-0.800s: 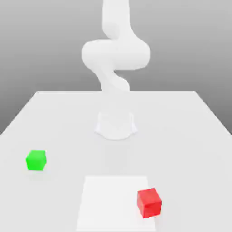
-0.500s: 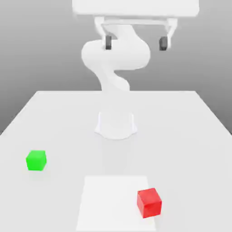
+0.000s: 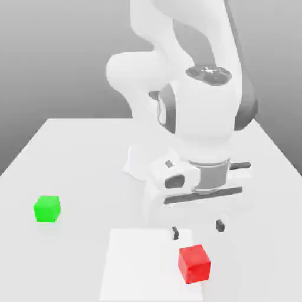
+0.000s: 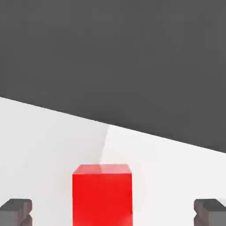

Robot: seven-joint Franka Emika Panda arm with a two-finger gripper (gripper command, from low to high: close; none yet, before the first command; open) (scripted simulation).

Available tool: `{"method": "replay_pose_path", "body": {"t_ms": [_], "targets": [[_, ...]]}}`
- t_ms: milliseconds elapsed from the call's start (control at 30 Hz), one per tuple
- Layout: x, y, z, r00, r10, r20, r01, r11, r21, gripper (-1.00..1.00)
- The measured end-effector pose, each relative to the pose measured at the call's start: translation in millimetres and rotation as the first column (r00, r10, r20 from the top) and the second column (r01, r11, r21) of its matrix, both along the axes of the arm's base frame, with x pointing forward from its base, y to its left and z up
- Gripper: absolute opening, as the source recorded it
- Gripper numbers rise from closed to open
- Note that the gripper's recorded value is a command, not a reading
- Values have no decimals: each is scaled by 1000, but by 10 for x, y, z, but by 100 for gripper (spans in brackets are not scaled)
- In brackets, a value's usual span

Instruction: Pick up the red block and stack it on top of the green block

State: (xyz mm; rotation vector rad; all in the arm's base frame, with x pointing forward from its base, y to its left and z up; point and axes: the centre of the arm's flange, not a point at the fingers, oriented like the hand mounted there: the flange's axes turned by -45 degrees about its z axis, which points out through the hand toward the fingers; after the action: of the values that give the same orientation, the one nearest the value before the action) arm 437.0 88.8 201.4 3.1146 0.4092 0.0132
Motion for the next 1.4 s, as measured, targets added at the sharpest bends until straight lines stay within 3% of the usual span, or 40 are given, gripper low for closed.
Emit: {"method": "replay_pose_path", "body": {"t_ms": [133, 167, 400, 567, 700, 933, 1133, 1367, 1400], "targets": [[-22, 2, -491, 1000, 2, -8, -2, 1000, -1, 0], [-27, 1, -552, 1000, 2, -8, -2, 1000, -1, -100], [-27, 3, -539, 1000, 2, -8, -2, 1000, -1, -100], [-25, -1, -22, 1000, 1, -8, -1, 1000, -1, -100], [-79, -990, 184, 988, -156, -2, 156, 987, -28, -100], [-866, -2756, 384, 885, -465, 1, 465, 884, -45, -100], [-1855, -3564, 451, 762, -648, -7, 648, 762, -10, -100], [-2012, -3669, -65, 738, -675, -8, 675, 738, 4, -100], [-2018, -3661, -154, 738, -675, -8, 675, 738, 2, 100]]}}
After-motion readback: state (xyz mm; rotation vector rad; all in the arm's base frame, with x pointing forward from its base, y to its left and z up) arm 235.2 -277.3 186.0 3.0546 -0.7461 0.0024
